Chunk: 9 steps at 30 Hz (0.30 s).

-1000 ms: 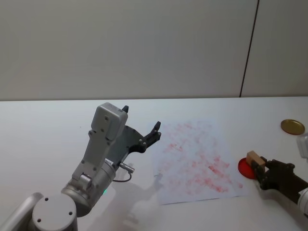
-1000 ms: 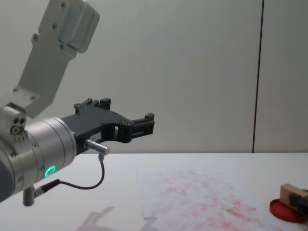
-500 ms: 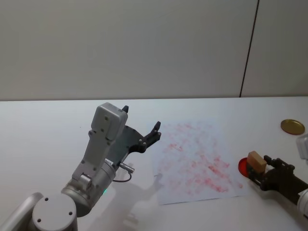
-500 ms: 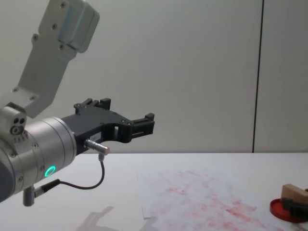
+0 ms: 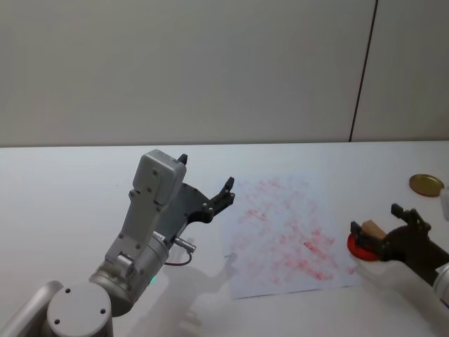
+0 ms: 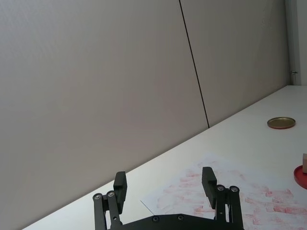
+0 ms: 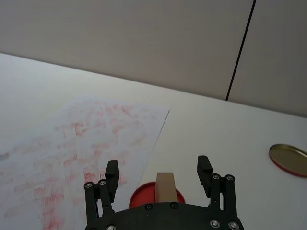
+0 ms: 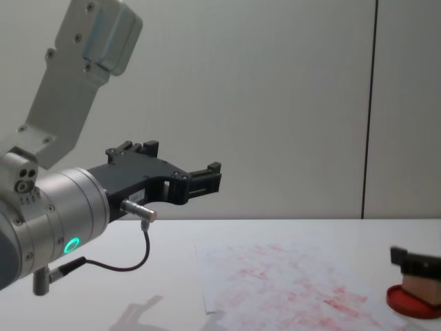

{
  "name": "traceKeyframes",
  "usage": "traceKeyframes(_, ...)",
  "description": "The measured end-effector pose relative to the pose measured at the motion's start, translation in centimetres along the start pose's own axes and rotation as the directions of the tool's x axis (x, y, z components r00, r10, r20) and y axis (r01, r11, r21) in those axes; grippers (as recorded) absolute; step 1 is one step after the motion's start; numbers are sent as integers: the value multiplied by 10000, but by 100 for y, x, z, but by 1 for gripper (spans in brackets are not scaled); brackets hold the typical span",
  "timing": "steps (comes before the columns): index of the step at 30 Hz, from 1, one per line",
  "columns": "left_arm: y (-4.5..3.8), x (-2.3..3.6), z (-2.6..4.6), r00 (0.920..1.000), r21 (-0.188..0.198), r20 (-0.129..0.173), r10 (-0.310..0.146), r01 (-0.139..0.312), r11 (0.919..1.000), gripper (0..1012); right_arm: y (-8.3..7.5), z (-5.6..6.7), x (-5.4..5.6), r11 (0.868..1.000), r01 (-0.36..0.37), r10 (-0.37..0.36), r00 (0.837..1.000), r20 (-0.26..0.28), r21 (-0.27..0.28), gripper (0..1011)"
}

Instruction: Use the one hand to pick up the stamp and affix it onto the A4 paper.

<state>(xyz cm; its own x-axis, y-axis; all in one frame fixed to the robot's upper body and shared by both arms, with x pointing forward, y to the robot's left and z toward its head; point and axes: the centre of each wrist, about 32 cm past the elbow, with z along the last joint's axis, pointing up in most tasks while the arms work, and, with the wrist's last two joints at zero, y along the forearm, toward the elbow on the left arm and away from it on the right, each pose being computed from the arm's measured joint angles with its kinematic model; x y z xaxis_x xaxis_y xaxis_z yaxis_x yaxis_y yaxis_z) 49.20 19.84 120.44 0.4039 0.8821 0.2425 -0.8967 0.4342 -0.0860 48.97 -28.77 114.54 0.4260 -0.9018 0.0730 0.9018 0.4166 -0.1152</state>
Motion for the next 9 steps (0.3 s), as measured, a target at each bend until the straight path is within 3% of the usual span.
traceKeyframes(9, 0, 0, 0, 10000, 0, 0, -1, 1, 10000, 993, -14, 111, -45, 9980, 76, -84, 9999, 117, 629, 1001)
